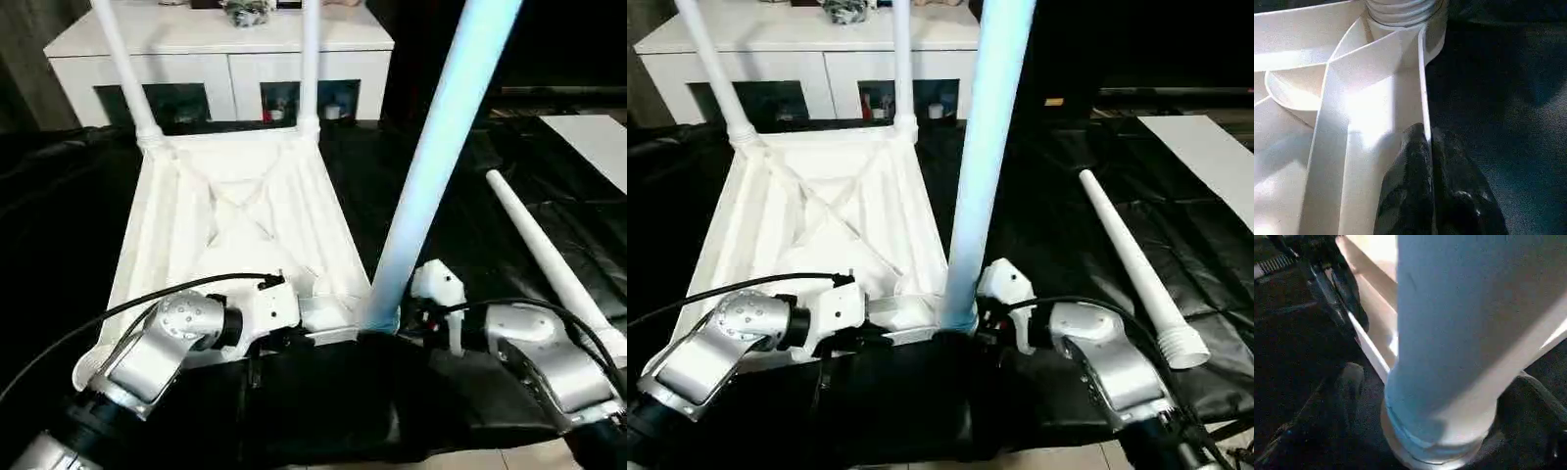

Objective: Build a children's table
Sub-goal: Rotate leg to tighten

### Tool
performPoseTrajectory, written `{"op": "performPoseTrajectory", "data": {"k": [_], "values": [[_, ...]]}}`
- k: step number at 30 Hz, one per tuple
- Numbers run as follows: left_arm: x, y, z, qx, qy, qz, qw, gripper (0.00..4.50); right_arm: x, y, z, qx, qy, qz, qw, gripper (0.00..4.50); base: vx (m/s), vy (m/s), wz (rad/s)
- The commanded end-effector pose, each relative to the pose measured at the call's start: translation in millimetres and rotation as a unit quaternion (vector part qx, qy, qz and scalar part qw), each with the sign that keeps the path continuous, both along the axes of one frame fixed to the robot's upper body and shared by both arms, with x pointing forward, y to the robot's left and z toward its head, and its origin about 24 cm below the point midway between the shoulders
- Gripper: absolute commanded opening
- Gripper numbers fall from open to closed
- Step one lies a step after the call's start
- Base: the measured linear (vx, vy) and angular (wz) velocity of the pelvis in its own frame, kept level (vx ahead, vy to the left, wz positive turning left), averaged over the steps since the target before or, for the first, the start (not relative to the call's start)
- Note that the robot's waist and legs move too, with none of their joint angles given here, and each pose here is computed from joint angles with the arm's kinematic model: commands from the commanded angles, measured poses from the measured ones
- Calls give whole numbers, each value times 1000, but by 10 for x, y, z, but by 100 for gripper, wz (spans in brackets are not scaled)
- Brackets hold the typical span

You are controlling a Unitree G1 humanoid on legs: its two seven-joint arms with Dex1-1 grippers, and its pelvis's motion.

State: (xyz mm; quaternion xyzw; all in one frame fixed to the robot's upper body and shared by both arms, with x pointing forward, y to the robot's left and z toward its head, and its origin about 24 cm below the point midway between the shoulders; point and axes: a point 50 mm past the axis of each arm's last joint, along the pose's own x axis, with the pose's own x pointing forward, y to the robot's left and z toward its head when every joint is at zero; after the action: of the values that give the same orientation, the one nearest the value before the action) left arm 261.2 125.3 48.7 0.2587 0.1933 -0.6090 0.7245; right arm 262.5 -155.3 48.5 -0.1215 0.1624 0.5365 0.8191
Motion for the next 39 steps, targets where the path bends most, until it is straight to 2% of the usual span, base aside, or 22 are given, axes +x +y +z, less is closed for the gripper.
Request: {"op": "performPoseTrajectory", "data": {"k": [1,11,17,22,23,24,26,28,29,30,32,34,35,36,38,39], "values": [[25,-27,15,9,-10,-12,1000,0,43,12,19,-2,-5,0,1000,381,0,0,0],[17,13,2,11,-6,-16,1000,0,47,19,9,20,6,-5,1000,299,0,0,0],[2,23,-12,12,1,-18,1000,0,36,12,-23,25,15,-10,1000,272,0,0,0],[-17,-2,-42,4,10,-12,1000,0,151,20,-141,23,5,-103,994,271,0,0,0],[-10,-44,-76,-1,15,5,1000,0,207,57,-210,22,3,-155,988,271,0,0,0],[-5,-52,-85,-1,16,11,1000,0,214,69,-221,24,4,-163,986,271,0,0,0],[55,-138,-132,-8,12,59,998,0,285,164,-288,33,10,-233,972,271,0,0,0],[75,-179,-143,-11,10,74,997,0,313,200,-309,34,12,-259,965,271,0,0,0],[95,-238,-153,-15,11,93,995,0,348,249,-333,36,17,-289,957,271,0,0,0],[171,-421,-160,-25,1,152,988,0,443,361,-387,24,15,-369,929,271,0,0,0],[255,-577,-155,-32,-10,212,977,0,501,478,-425,28,29,-425,904,271,0,0,0],[309,-711,-145,-44,-14,246,968,0,543,629,-422,40,35,-432,900,270,0,0,0],[309,-711,-145,-44,-14,246,968,0,543,629,-422,40,35,-432,900,270,0,0,0],[352,-802,-138,-52,-24,267,962,0,590,754,-390,50,29,-429,902,270,0,0,0],[379,-842,-139,-48,-40,268,961,0,625,838,-341,65,23,-419,905,270,0,0,0],[385,-838,-138,-47,-44,266,962,0,635,870,-300,85,20,-405,910,326,0,0,0]]}}
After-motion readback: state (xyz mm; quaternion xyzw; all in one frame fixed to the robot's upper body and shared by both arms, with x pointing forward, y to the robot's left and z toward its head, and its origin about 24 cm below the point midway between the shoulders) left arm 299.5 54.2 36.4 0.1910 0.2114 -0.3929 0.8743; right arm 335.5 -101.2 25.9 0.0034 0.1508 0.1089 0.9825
